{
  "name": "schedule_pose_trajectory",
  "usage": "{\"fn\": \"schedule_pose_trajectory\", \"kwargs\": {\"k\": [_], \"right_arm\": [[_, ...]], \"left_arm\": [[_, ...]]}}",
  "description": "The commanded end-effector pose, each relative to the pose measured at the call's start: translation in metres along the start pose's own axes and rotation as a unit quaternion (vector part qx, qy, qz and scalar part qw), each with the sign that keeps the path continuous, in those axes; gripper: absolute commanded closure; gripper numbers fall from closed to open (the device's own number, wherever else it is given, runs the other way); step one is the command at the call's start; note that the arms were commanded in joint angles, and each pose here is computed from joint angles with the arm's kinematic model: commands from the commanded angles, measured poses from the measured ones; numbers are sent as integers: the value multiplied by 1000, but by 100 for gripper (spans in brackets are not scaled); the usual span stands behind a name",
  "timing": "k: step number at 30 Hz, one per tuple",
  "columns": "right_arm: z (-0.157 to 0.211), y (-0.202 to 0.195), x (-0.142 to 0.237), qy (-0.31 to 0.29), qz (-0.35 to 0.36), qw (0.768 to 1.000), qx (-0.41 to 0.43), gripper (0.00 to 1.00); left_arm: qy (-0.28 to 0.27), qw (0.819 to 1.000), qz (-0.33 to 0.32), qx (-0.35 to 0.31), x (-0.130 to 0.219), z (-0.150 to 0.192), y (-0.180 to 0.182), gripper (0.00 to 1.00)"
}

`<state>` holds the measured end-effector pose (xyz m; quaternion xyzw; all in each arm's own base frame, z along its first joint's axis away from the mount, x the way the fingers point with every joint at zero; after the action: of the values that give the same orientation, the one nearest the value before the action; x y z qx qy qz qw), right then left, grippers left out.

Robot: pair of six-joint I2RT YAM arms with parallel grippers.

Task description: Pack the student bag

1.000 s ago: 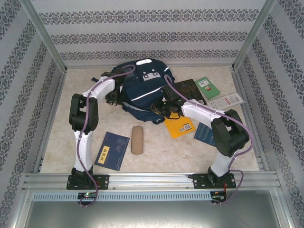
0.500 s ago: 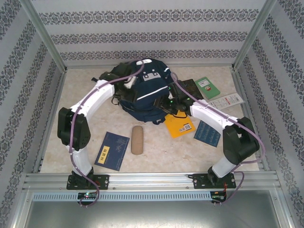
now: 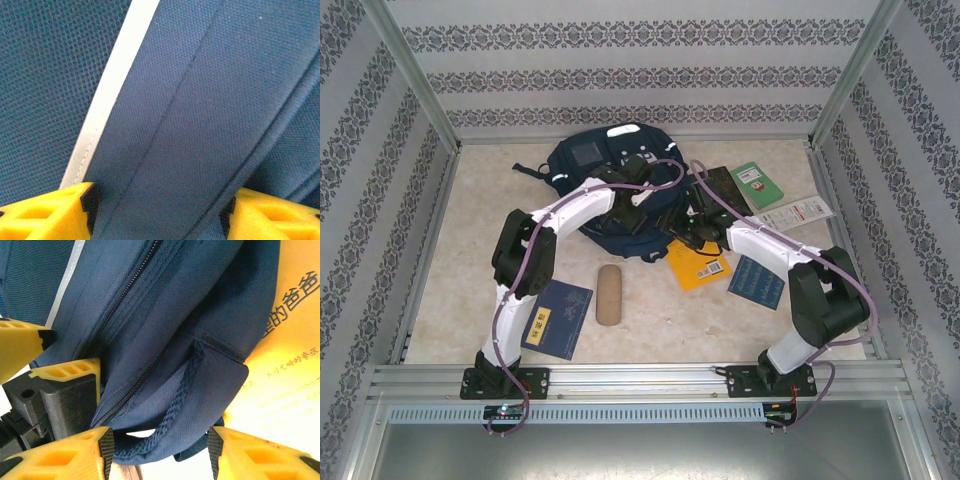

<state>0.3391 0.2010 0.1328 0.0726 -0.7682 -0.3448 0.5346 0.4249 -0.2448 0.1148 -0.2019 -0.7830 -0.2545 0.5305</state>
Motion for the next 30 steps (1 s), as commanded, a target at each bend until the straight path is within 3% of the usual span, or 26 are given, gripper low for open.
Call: {"fn": "schedule_pose_trajectory", "kwargs": {"k": [1, 3, 4, 5, 10, 16, 23, 27, 30], "right_arm": [[1, 9, -17, 7, -6, 1000, 0, 46], [2, 11, -26, 12, -3, 1000, 3, 49], [1, 12, -30, 14, -1, 1000, 4, 51], [1, 13, -35, 16, -1, 1000, 7, 54], [-9, 27, -46, 14, -5, 1000, 23, 80], [-26, 55, -54, 12, -22, 999, 46, 100], [-33, 87, -67, 25, -52, 996, 66, 100], [-27, 100, -81, 49, -62, 994, 76, 100], [-23, 101, -84, 55, -61, 994, 79, 89]], "left_arm": [[-25, 998, -55, -30, -3, -18, 11, 43], [-19, 996, -79, -26, -8, -17, 16, 68], [-17, 995, -93, -21, -8, -15, 20, 88], [-13, 994, -109, -16, -7, -12, 24, 100], [-19, 986, -162, 17, 23, 6, 40, 100], [-39, 972, -218, 79, 86, 33, 60, 100], [-37, 962, -235, 134, 132, 76, 67, 100], [-27, 961, -239, 137, 127, 91, 66, 100], [-10, 960, -243, 140, 111, 99, 69, 100]]}}
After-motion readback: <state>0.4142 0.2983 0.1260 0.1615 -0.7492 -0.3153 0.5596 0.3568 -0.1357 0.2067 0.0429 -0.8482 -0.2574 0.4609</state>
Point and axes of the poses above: each hand's point on the last joint's axis, 136 mm out from that joint toward the fingers, its own x axis back along the fingers, its own y axis along the line the jaws close on, z = x × y, the point moved 4 cm from there along x, back along the fingers, and after that the axes turned 2 degrees about -x, right-handed, at the moved point
